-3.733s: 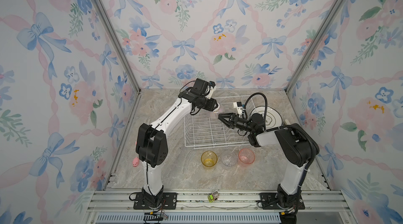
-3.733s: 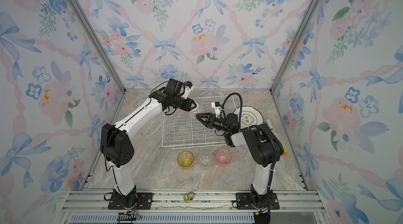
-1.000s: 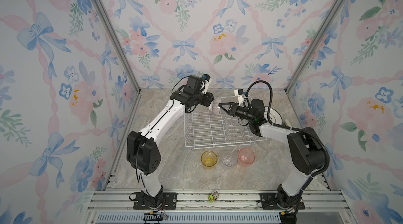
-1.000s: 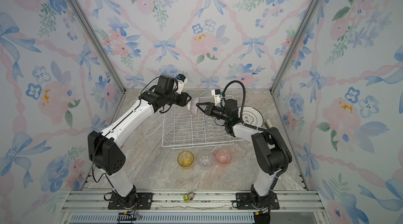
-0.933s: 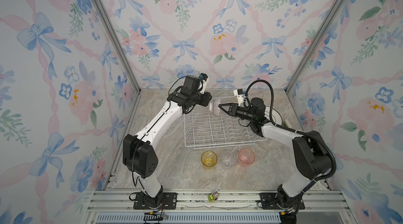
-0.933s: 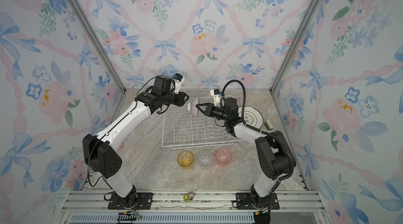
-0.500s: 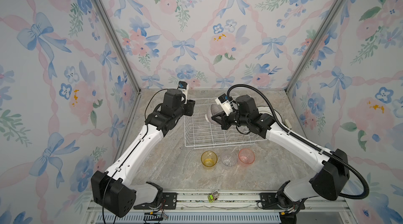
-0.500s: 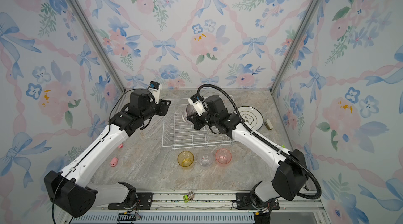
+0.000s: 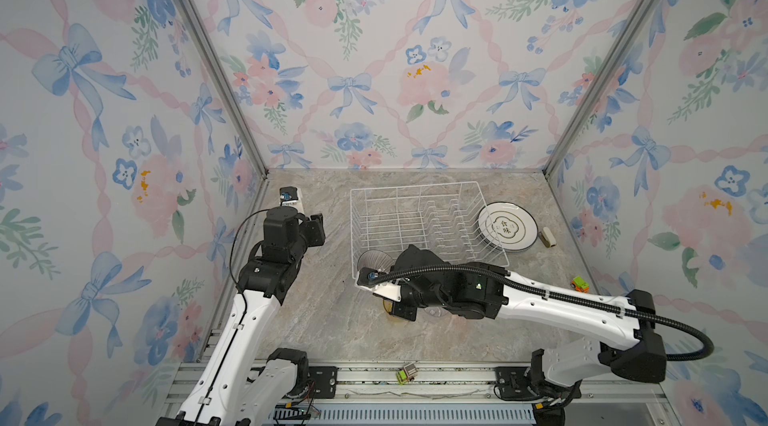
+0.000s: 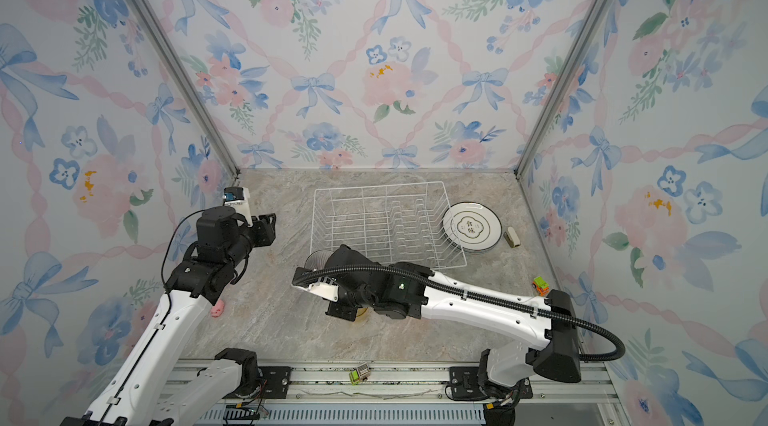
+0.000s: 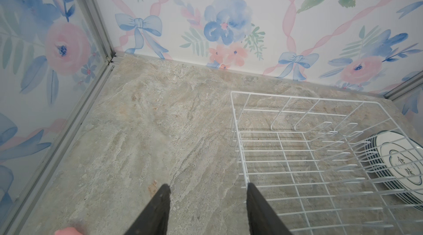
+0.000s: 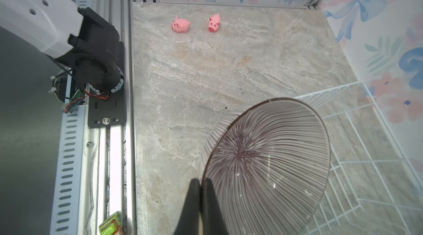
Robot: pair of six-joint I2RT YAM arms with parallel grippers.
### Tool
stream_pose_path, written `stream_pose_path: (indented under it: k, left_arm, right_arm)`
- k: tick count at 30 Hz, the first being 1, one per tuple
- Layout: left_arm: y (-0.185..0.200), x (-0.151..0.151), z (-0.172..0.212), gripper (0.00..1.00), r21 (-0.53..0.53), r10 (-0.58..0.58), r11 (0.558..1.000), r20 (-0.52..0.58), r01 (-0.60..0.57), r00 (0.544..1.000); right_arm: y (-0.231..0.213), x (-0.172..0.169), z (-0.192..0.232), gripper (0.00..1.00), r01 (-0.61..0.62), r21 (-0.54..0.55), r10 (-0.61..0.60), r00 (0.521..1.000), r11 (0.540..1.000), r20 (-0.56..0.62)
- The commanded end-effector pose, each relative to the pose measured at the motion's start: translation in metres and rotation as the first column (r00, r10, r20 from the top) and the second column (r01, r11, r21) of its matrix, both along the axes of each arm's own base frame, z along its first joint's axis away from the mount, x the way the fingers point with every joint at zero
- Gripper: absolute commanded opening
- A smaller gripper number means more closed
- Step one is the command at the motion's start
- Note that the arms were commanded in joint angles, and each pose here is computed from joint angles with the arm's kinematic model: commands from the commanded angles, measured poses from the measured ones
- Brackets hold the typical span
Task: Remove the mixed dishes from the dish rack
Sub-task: 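Carry the striped bowl with the right gripper toward the table nearer the robot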
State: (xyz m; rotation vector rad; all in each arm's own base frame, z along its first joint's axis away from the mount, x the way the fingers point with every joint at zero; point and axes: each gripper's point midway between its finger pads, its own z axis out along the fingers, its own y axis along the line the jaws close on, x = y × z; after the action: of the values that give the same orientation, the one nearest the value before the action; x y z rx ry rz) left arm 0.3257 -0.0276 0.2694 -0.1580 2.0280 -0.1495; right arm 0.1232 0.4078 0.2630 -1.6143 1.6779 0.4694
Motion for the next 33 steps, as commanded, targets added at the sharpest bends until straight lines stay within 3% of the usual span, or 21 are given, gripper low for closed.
stream_pose_path:
  k: [1,6,13,22,33]
  left_arm:
    - [0.001,0.0,0.003,0.54,-0.031,-0.01,0.999,0.016,0.01,1.0]
    - [0.009,0.003,0.013,0.54,-0.036,0.001,0.999,0.033,0.0,0.999]
    - [0.015,0.003,0.022,0.54,-0.047,0.001,0.999,0.054,0.001,0.999]
    - [0.016,0.003,0.018,0.54,-0.051,-0.011,0.999,0.045,0.013,0.999]
    - [0.014,0.005,0.01,0.54,-0.055,-0.03,0.998,0.033,0.031,0.999]
  right_arm:
    - [0.011,-0.009,0.011,0.0,-0.041,-0.029,0.044,0.994,0.999,0.096]
    - [0.031,-0.038,-0.017,0.0,-0.13,-0.141,0.149,0.979,0.981,0.137]
    - [0.046,-0.049,-0.062,0.0,-0.153,-0.335,0.232,0.95,0.93,0.209]
    - [0.058,-0.057,-0.104,0.0,-0.196,-0.422,0.283,0.947,0.885,0.154]
    - [0.065,-0.043,-0.134,0.0,-0.199,-0.44,0.26,0.962,0.876,0.084]
